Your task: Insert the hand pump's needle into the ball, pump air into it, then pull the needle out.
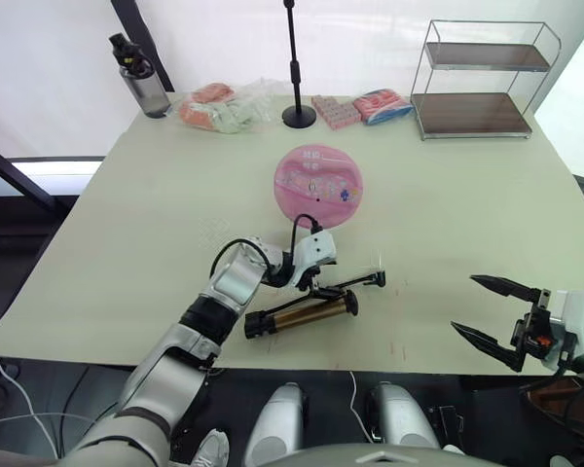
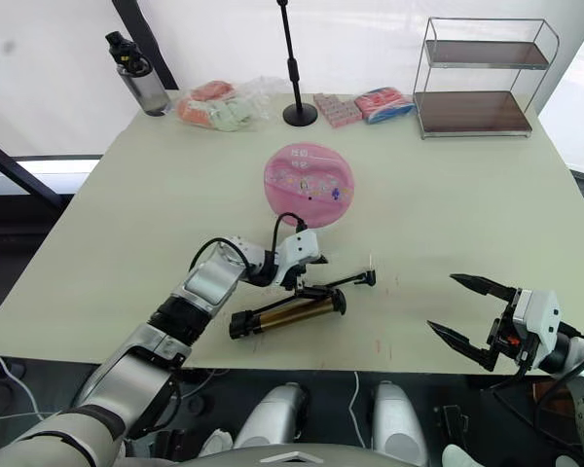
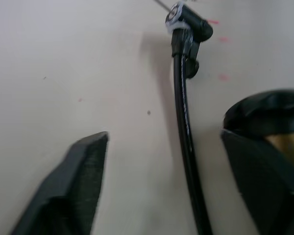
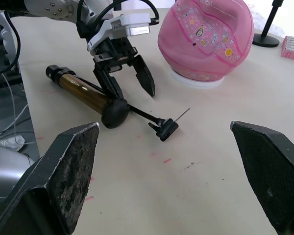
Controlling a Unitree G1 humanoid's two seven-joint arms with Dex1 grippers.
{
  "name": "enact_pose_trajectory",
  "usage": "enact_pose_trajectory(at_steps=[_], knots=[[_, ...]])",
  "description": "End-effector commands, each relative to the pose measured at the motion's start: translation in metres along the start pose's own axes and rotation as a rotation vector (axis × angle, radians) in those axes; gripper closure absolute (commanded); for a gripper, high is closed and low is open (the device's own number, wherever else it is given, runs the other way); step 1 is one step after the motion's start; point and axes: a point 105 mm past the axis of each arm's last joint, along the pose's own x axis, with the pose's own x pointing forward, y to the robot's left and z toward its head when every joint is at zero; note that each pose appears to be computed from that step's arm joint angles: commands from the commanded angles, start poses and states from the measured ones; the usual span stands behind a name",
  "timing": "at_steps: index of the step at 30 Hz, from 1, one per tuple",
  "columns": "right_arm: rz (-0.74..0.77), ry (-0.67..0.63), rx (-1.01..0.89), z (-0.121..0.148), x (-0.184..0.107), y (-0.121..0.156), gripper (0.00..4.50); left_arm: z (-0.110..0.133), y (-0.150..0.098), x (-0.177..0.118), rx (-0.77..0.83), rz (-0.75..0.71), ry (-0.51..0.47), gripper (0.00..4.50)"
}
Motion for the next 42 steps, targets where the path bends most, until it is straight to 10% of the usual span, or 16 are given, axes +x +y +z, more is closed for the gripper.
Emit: enact_pose_trajectory(at_steps=[1, 19, 27, 42], knots=[[-0.002, -0.023, -0.042, 0.013, -0.002, -0.003, 0.0, 0.005, 0.001, 0.001, 0.026, 0.009, 0.002, 1.52], [-0.016, 0.033, -0.033, 0.001, -0.008, -0.005, 0.0, -0.014, -0.014, 0.011, 0.04, -0.035, 0.079, 1.52], [-0.014, 0.042, -0.033, -0.001, -0.008, -0.003, 0.0, -0.013, -0.017, 0.013, 0.027, -0.036, 0.067, 4.48], [-0.117, 0.034, 0.136, 0.007, 0.011, -0.004, 0.0, 0.023, -0.011, 0.001, 0.048, 0.04, -0.156, 4.48]])
